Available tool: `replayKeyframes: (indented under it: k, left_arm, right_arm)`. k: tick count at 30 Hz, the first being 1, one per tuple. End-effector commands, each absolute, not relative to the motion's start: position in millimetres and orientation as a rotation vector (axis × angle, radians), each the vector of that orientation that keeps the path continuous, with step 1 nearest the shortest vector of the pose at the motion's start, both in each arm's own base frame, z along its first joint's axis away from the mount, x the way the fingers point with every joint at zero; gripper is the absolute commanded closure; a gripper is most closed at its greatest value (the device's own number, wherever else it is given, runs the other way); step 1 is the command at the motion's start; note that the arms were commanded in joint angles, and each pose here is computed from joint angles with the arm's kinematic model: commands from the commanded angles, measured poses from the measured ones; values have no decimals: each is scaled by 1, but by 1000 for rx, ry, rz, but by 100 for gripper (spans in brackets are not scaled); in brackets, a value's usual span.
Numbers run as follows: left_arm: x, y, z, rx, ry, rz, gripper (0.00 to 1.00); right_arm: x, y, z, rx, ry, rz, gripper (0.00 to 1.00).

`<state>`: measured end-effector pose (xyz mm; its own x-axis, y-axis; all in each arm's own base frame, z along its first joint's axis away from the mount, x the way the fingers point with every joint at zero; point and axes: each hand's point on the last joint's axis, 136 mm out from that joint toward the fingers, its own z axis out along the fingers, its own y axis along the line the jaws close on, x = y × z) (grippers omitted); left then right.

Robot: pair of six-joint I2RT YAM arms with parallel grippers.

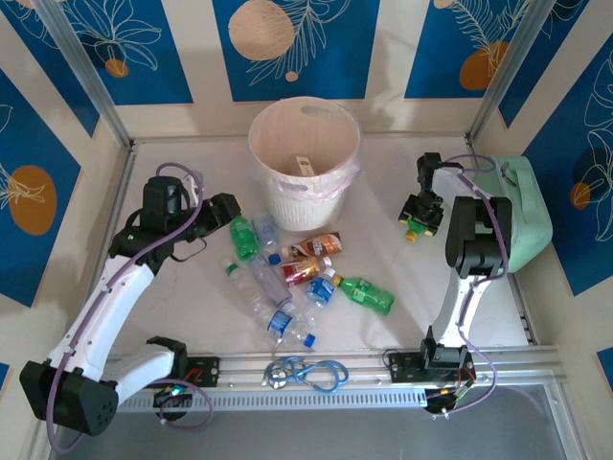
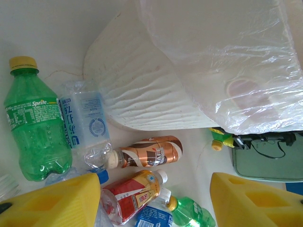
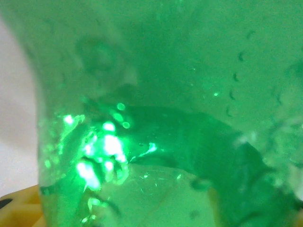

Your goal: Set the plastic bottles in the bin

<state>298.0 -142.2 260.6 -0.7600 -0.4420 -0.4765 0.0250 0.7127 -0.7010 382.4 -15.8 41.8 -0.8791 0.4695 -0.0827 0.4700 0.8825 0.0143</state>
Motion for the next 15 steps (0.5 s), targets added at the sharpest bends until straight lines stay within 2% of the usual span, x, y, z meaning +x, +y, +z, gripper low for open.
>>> replayKeyframes:
  k: [1,8,12,15]
  left_arm:
    - [295,-139,272,-297,2238,-960,37]
    - [293,-144,286,-276,2206,-1008,36]
    - [294,-153,305,-229,2163,-1083,29]
    - [295,-159,323,-188,2121,-1125,19]
  right_arm:
    - [379,0,77,706,2897,23,42]
    - [355,50,153,483,2738,97,42]
    - [334,92,217,262,2586,192,42]
    - [315,129,265,61,2460,276,42]
